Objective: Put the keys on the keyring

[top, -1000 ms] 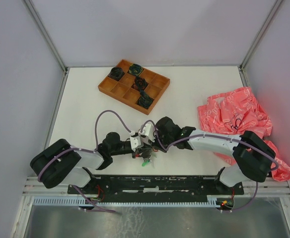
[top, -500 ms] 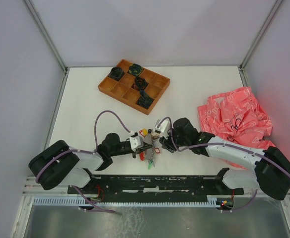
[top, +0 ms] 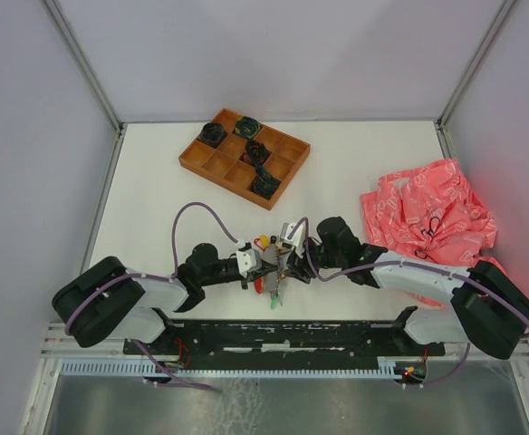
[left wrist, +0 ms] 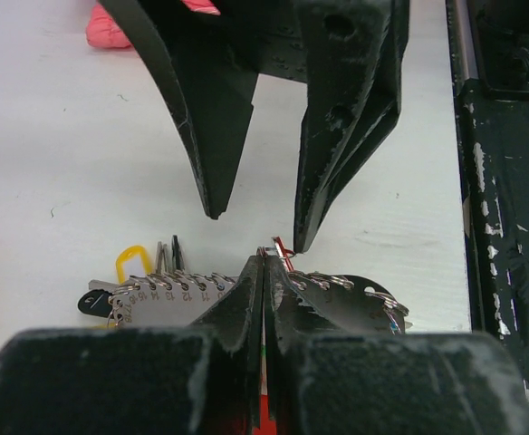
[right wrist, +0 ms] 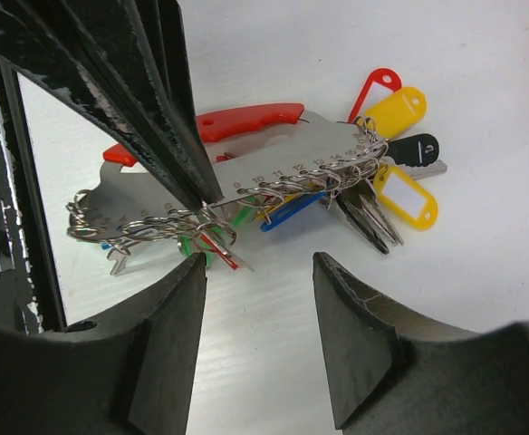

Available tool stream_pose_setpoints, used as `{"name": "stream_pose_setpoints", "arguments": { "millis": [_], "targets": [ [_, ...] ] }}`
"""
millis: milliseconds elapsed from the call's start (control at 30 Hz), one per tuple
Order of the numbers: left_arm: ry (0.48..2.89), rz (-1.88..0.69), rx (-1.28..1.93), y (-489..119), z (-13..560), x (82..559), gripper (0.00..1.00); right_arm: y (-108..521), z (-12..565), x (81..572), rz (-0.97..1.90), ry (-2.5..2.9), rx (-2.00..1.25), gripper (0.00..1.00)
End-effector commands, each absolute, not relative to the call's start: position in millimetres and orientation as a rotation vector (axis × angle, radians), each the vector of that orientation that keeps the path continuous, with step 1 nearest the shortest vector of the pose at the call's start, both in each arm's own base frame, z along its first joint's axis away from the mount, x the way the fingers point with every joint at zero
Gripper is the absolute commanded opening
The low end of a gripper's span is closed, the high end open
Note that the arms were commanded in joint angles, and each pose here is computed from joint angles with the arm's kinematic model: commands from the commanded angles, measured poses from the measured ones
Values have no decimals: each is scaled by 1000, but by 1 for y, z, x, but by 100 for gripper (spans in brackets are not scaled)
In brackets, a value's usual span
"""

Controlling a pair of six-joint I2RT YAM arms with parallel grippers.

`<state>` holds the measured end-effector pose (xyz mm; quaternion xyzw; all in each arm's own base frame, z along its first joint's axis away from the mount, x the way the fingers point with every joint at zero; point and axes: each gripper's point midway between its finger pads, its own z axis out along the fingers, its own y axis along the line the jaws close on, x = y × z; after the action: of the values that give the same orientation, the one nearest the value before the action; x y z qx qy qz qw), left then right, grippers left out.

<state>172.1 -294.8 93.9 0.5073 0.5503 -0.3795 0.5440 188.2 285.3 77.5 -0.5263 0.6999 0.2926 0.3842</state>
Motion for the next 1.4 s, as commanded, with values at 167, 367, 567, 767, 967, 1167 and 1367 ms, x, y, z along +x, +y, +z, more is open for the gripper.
{"name": "stream_pose_setpoints", "arguments": {
  "millis": [167,367,567,767,967,1167,1367],
  "targets": [
    [1148,-905,1206,-300,125,168,3,302,71,191,840,1664,-1394,57],
    [1149,-910,1210,-301,124,168,3,306,69,185,891,1647,-1439,51],
    [1145,-919,1206,-302,125,167,3,310,68,181,923,1631,-1469,47],
    [1148,-921,1205,-302,124,167,3,309,66,182,917,1640,-1485,32],
    [1160,-904,1203,-300,122,169,3,302,71,181,888,1677,-1481,9],
    [1192,-869,1160,-294,119,176,3,287,90,189,780,1763,-1425,1],
    [1213,-885,1154,-295,114,175,7,281,116,188,711,1769,-1490,1]
  ]
}}
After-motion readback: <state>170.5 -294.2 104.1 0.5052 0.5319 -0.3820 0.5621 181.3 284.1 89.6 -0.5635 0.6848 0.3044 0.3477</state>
